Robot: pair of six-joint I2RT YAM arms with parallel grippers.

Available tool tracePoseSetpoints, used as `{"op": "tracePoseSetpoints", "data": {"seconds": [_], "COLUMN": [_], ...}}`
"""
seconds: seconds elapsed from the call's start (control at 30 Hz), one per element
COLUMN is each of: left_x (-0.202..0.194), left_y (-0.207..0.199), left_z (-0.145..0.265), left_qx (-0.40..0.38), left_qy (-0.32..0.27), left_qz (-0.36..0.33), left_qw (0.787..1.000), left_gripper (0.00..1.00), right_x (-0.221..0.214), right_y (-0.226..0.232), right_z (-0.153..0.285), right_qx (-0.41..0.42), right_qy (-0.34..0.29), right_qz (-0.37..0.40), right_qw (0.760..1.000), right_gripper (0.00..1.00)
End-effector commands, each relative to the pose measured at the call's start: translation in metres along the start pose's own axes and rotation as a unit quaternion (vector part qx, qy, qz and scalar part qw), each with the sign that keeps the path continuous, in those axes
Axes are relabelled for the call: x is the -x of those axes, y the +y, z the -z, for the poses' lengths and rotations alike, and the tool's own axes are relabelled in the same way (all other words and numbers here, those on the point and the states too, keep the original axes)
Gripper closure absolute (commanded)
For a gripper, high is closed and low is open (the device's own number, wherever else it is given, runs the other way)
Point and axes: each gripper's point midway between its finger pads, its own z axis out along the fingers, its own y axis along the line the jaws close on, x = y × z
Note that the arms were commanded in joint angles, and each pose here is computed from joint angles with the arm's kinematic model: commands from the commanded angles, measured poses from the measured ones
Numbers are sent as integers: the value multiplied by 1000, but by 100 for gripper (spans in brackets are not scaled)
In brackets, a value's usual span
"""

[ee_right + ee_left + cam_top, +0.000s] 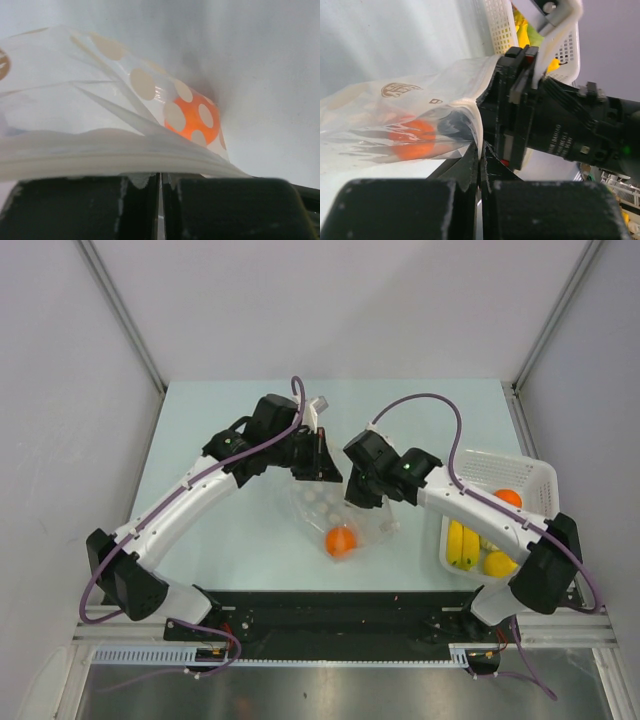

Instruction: Open the zip-top bag and remove the fake food

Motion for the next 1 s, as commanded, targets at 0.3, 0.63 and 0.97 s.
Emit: {"op": "tracePoseSetpoints", "data": {"seconds": [0.3, 0.63, 0.97], "left_x": [12, 9, -10], "left_y": [-8, -9, 2], "left_z": [3, 0, 3], "left_qx": [-3, -12, -5], "left_qy": [-9, -7, 5], "left_qz": [-38, -31, -23], "left_qw": [999, 999, 1000], "left_gripper": [100, 100, 100], "right_x": [-45, -70, -82], "right_y": [-9, -3, -1], "right_z": [-47, -65, -88], "right_qx": [62, 112, 112], "right_qy": [27, 57, 91], "right_qz": [156, 188, 207], "right_qw": [986, 974, 968], "right_gripper": [84, 57, 47]}}
